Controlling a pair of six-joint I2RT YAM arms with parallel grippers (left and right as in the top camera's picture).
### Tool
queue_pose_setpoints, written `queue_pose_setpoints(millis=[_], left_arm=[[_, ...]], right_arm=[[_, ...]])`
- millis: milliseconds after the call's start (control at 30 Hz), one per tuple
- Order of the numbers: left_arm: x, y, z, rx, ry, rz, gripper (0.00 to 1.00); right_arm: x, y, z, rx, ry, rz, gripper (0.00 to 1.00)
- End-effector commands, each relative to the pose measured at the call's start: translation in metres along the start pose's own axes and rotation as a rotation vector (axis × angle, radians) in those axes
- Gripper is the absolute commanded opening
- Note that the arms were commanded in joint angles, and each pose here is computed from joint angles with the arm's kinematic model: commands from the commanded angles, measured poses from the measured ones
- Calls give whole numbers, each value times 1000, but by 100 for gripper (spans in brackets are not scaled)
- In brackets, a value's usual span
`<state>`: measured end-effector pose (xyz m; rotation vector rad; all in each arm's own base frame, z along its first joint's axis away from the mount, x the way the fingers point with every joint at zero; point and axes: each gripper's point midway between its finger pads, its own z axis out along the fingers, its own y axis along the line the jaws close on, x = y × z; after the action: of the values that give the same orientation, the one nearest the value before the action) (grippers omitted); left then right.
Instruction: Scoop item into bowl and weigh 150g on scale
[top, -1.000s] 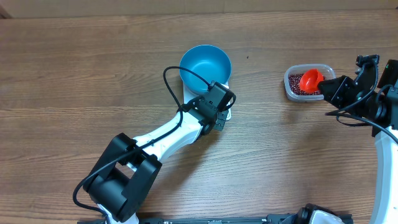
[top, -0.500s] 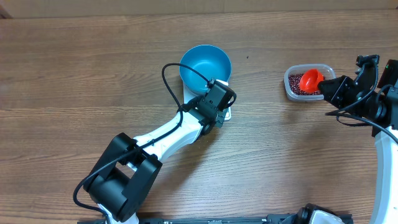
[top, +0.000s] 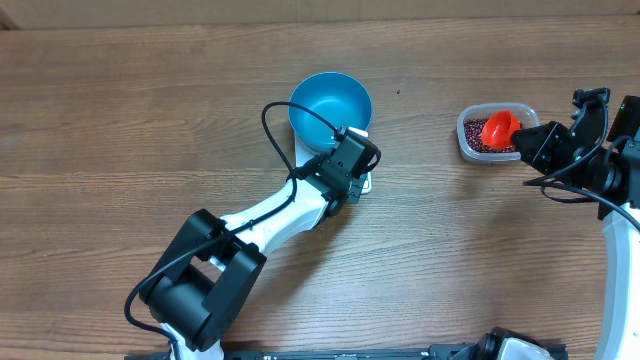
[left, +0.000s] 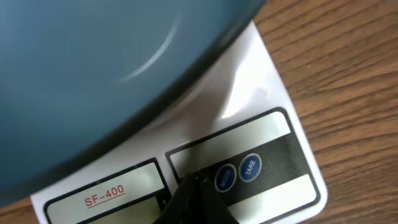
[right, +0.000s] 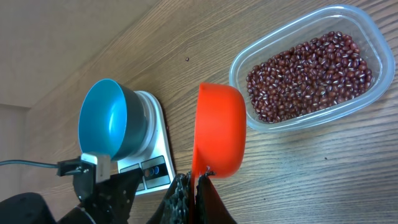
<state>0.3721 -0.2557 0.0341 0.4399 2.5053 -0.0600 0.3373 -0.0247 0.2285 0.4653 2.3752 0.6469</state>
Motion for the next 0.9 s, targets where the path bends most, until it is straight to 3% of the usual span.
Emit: queue_pose_setpoints(millis=[0, 867], left_arm=[[5, 2, 5, -22, 9, 27, 4], [10, -1, 11, -9, 21, 28, 4]], right_arm=[[-8, 5, -9, 1, -36, -25, 4], [-8, 5, -9, 4, -38, -26, 4]])
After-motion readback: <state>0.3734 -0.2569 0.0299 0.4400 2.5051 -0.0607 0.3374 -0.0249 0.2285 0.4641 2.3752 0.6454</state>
